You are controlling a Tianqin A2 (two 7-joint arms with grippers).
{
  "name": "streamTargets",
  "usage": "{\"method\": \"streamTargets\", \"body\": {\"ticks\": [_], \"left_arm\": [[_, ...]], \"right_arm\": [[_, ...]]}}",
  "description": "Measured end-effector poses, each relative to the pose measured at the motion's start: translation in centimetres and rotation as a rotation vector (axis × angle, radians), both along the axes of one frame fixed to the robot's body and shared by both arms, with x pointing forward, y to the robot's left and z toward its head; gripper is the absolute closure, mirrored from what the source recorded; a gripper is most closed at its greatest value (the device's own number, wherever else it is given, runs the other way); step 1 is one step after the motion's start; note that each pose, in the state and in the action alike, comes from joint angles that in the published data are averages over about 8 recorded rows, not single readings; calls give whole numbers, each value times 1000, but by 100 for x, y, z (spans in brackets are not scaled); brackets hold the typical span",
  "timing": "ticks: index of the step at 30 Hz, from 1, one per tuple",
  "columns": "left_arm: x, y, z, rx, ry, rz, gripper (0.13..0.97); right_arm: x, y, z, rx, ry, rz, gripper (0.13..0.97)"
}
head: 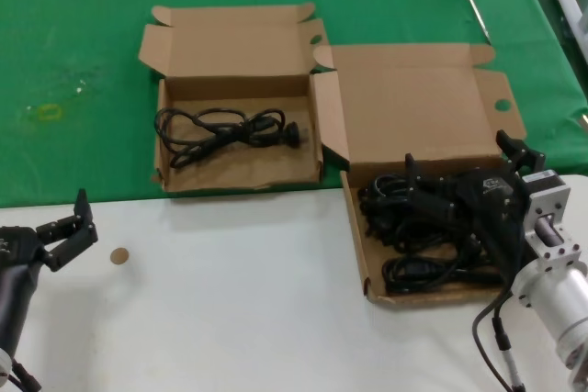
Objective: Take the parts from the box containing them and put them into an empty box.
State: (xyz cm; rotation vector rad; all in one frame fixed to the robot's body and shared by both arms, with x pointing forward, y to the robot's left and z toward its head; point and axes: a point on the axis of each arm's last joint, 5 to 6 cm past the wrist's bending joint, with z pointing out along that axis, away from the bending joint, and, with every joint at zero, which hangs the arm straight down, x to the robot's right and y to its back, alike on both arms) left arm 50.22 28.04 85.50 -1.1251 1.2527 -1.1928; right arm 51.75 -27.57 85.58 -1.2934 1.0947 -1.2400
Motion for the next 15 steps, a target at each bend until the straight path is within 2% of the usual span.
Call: {"method": "streamTargets", "body": {"ticks": [15], "left_arm": [[0, 0, 0, 0, 0, 0, 132]], "right_arm": [[0, 0, 0, 0, 0, 0, 130]]}}
